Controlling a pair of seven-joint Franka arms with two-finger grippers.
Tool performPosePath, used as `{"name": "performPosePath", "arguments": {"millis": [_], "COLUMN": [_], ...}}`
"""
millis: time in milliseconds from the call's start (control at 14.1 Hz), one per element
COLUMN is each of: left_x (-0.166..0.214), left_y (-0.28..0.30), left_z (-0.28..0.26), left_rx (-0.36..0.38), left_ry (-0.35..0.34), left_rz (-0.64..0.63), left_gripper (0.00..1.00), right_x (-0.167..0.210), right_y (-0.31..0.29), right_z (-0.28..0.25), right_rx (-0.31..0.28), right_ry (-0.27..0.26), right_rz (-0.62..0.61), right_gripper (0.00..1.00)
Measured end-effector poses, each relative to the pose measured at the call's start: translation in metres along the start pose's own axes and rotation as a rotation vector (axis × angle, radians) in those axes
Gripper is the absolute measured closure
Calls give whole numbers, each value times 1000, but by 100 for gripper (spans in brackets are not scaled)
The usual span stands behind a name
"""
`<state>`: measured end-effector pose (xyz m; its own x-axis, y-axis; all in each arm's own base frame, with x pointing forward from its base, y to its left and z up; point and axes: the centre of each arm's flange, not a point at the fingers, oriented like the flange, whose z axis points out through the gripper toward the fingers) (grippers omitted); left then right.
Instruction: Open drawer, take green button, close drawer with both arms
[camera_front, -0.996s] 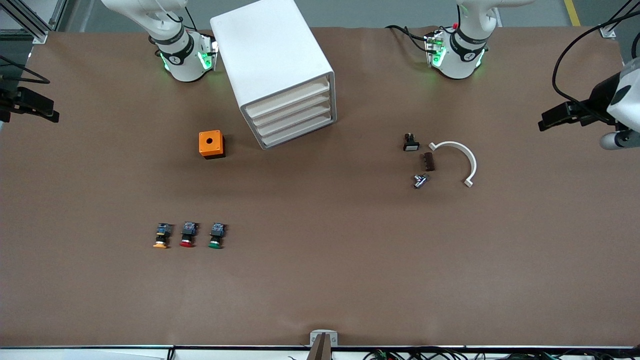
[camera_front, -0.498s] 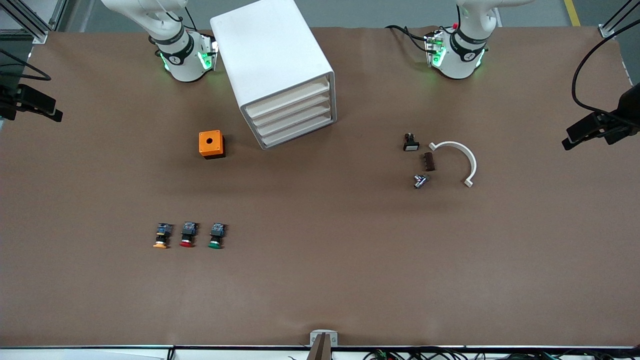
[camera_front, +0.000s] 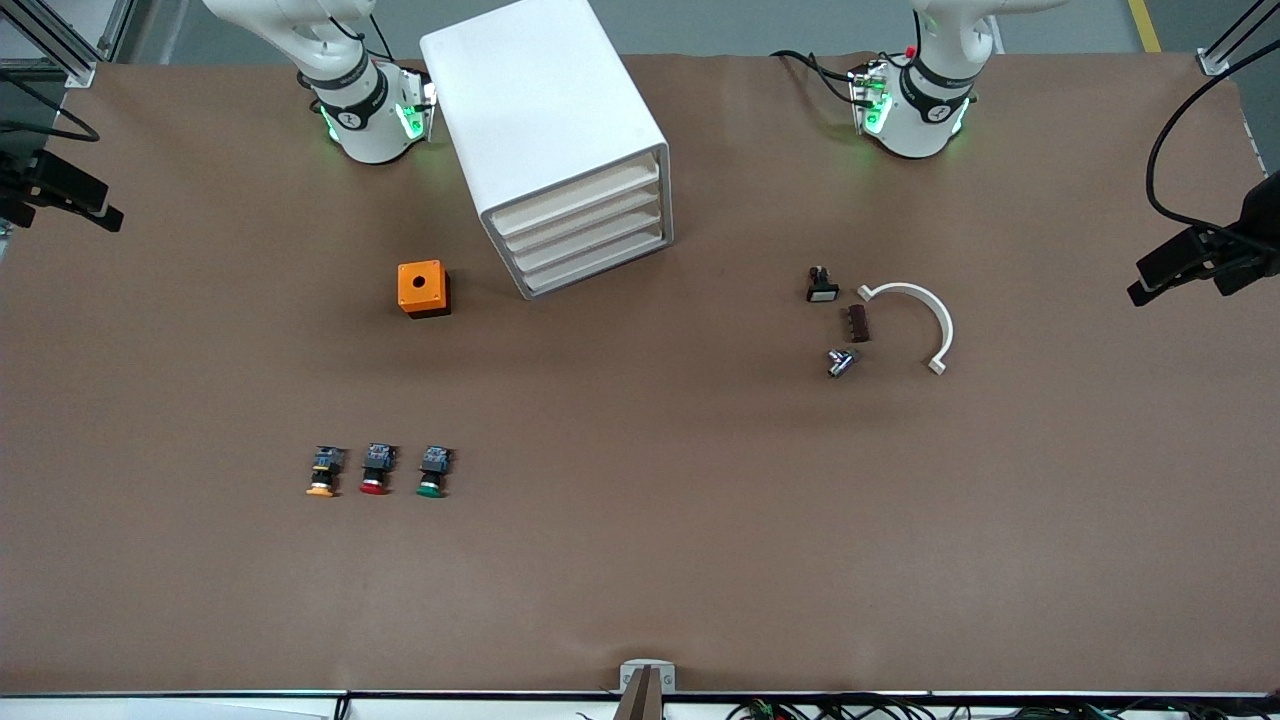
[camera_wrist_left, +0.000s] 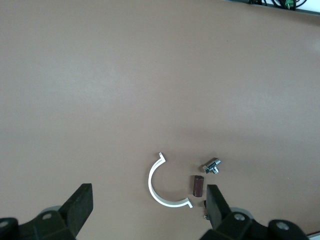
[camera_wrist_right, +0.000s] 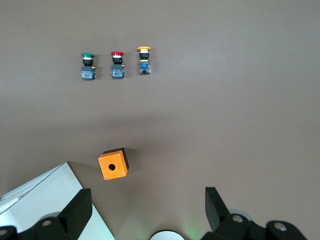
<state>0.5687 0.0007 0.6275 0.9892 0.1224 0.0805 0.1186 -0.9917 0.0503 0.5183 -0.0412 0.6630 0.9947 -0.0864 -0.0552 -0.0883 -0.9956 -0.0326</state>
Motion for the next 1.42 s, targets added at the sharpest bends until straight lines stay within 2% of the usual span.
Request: {"name": "performPosePath", "arguments": {"millis": [783,1139,1423], "left_x": [1,-7,-10], "left_y": [5,5,4], "left_z": [0,6,9], "left_rx": [-1,7,60], "left_ry": [0,-69,-93], "left_rz": [8,10,22], "left_gripper": [0,0,0], "right_x": [2,-1,-1], "right_y": [3,7,10], "right_z": [-1,-5,-6], "right_rx": [-15,-15,-31], "right_ry": [23,30,31], "right_rz": [1,6,10], "right_gripper": [0,0,0]}}
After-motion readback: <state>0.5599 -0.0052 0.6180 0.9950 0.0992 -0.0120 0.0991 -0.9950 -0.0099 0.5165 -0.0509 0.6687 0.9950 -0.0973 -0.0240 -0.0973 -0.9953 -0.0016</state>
